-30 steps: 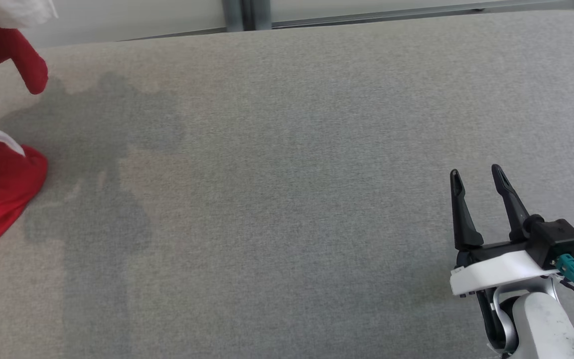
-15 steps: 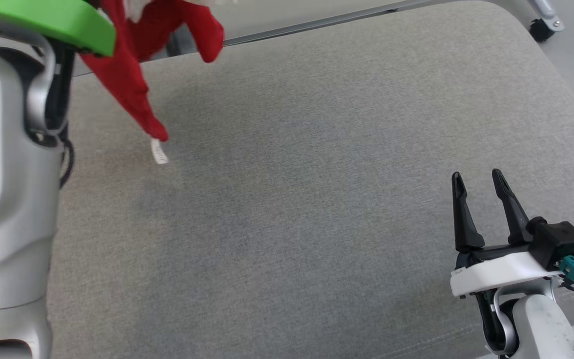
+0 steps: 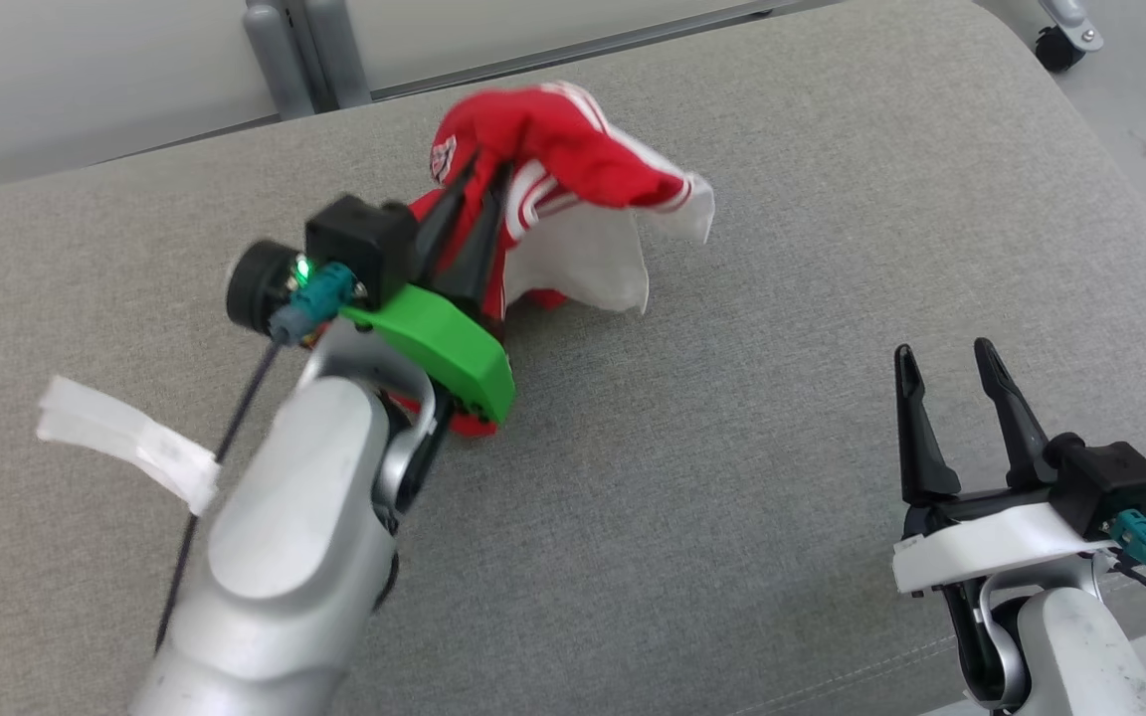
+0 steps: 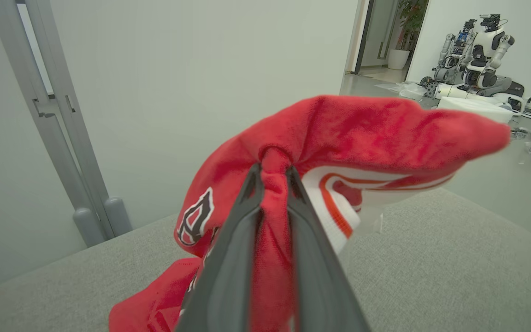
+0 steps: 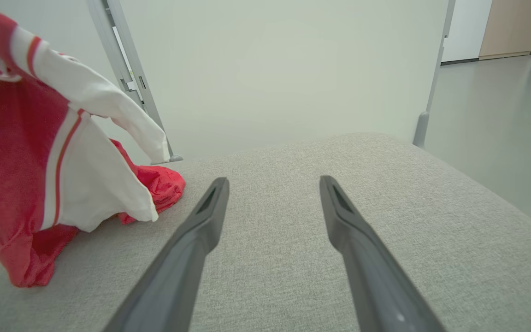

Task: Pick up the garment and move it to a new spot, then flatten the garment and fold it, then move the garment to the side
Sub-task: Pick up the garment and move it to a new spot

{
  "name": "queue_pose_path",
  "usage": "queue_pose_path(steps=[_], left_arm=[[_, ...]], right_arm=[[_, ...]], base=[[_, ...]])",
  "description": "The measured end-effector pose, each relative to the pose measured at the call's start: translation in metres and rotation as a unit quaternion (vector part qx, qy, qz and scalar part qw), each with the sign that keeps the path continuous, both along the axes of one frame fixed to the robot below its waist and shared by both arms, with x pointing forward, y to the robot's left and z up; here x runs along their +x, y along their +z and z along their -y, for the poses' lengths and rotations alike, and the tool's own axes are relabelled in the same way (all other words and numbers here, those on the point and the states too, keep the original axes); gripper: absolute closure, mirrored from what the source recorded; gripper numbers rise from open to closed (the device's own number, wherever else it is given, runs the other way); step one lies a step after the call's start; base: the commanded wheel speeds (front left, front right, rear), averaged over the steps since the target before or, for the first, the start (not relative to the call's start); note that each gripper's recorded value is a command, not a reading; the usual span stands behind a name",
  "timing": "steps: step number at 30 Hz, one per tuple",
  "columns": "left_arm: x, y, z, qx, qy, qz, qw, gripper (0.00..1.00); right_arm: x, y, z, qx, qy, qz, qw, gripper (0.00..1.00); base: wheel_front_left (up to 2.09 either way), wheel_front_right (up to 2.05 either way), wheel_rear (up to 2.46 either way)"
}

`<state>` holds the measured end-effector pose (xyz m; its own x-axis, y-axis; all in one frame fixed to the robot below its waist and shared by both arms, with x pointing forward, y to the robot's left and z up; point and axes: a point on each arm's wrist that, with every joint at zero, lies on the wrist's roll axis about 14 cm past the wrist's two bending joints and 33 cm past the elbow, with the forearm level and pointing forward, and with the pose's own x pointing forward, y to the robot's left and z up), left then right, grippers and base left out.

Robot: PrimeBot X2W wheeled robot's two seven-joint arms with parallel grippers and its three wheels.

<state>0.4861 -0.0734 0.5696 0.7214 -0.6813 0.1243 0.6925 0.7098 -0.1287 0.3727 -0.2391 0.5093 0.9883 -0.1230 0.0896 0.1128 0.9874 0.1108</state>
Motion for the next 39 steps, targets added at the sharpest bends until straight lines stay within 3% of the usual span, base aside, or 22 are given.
queue_pose_path(steps=[5, 6, 7, 8, 12, 19, 28, 39], left_arm=[[-0.028, -0.055, 0.01, 0.027, -0.023, -0.062, 0.997, 1.0], [-0.035, -0.065, 0.013, 0.035, -0.029, -0.071, 0.996, 0.83], [-0.043, -0.074, 0.016, 0.043, -0.037, -0.08, 0.995, 0.57], [-0.049, -0.08, 0.018, 0.046, -0.045, -0.085, 0.994, 0.0], [-0.058, -0.081, 0.022, 0.035, -0.054, -0.087, 0.994, 0.0], [-0.035, -0.038, -0.006, 0.003, 0.013, -0.02, 1.0, 0.0], [-0.019, -0.001, -0.111, -0.007, 0.158, 0.045, 0.986, 0.0], [-0.067, -0.02, -0.245, 0.027, 0.323, 0.038, 0.945, 0.0]], right_arm=[[0.002, -0.003, -0.005, 0.002, 0.008, -0.003, 1.0, 0.0], [0.003, -0.002, -0.006, 0.002, 0.009, -0.003, 1.0, 0.0], [0.003, -0.003, -0.007, 0.002, 0.01, -0.003, 1.0, 0.0], [0.003, -0.002, -0.008, 0.003, 0.012, -0.003, 1.0, 0.0], [0.004, -0.002, -0.01, 0.003, 0.015, -0.001, 1.0, 0.0], [0.002, -0.001, -0.019, 0.003, 0.027, 0.0, 1.0, 0.0], [0.002, 0.008, -0.037, 0.003, 0.055, 0.014, 0.998, 0.0], [-0.003, 0.014, -0.058, -0.001, 0.086, 0.025, 0.996, 0.0]], base=[[0.0, 0.0, 0.0], [0.0, 0.0, 0.0], [0.0, 0.0, 0.0], [0.0, 0.0, 0.0], [0.0, 0.0, 0.0], [0.0, 0.0, 0.0], [0.0, 0.0, 0.0], [0.0, 0.0, 0.0]])
